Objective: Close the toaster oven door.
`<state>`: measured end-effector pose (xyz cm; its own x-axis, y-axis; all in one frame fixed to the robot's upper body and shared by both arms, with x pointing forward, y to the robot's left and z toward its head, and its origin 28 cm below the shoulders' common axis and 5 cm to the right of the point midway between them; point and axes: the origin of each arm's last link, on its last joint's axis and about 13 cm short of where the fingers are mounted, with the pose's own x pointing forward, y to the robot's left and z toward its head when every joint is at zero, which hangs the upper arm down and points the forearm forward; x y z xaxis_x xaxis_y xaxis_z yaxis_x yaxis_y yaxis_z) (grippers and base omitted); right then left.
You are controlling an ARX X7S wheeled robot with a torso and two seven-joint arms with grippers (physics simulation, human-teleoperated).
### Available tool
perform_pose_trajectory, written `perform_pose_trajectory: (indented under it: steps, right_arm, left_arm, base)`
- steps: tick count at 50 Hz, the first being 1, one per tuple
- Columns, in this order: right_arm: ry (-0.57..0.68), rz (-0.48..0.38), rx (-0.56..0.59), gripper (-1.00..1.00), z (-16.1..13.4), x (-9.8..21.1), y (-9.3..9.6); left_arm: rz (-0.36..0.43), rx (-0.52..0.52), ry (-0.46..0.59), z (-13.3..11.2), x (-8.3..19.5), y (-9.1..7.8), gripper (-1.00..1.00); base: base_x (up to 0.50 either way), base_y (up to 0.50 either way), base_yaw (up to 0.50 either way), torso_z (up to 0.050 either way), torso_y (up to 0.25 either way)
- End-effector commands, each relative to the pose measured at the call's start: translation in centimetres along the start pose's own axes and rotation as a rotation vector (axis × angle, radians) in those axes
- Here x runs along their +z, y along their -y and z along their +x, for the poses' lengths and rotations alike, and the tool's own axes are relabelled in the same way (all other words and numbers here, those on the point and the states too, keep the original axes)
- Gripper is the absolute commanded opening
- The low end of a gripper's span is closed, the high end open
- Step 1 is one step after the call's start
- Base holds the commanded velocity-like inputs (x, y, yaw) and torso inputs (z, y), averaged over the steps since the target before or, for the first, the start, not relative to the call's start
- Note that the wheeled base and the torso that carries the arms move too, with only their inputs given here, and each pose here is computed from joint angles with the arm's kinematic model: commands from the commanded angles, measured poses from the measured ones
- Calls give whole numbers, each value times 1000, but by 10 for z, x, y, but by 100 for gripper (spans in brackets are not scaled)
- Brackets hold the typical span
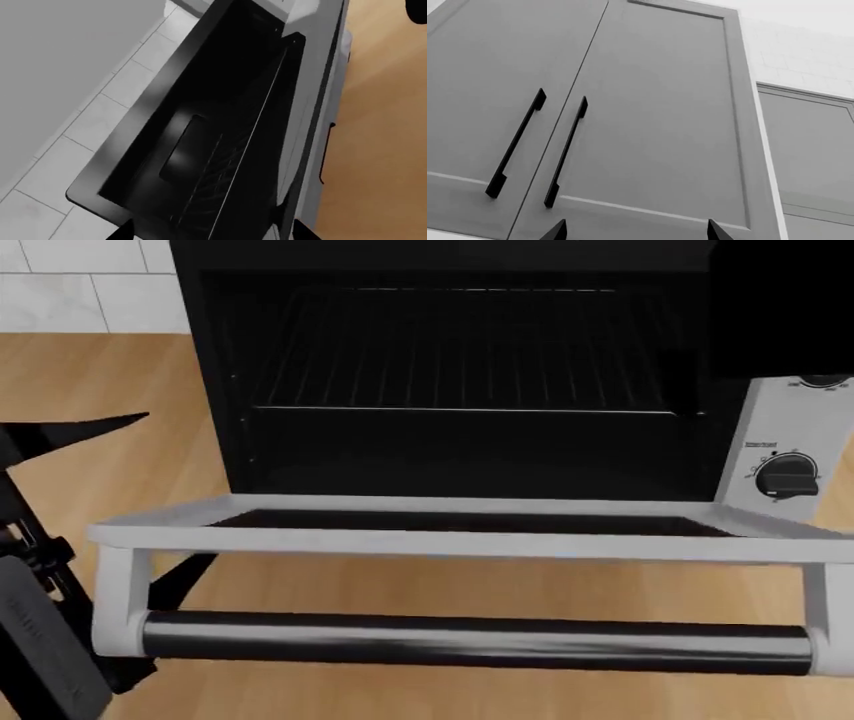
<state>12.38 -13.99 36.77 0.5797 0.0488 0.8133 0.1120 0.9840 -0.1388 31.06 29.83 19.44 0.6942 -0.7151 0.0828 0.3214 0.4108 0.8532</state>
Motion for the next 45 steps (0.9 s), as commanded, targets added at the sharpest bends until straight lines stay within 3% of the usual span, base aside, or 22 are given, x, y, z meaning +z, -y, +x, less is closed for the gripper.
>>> perform_pose_trajectory:
  steps: [1,19,20,26,45]
  right_arm:
    - [0,1,-2,100,-1,0,0]
    - [5,5,-6,100,-1,2,2]
    - [5,5,-7,100,-1,2,2]
    - [9,8,-6,100,-1,3,2]
    - [16,16,-10,100,-3,4,3]
  left_arm:
    - [-89,163,-25,-4,0,-5,100]
    - [-243,304,-79,-5,4,18,100]
    - [-281,320,-87,-5,6,21,100]
    - [-336,346,-104,-5,15,29,100]
    - [-475,435,-115,6,31,37,100]
  base:
    - [0,0,2,0,0]
    - [0,0,1,1,1]
    - [0,0,2,0,0]
    - [0,0,1,0,2]
    - [0,0,1,1,1]
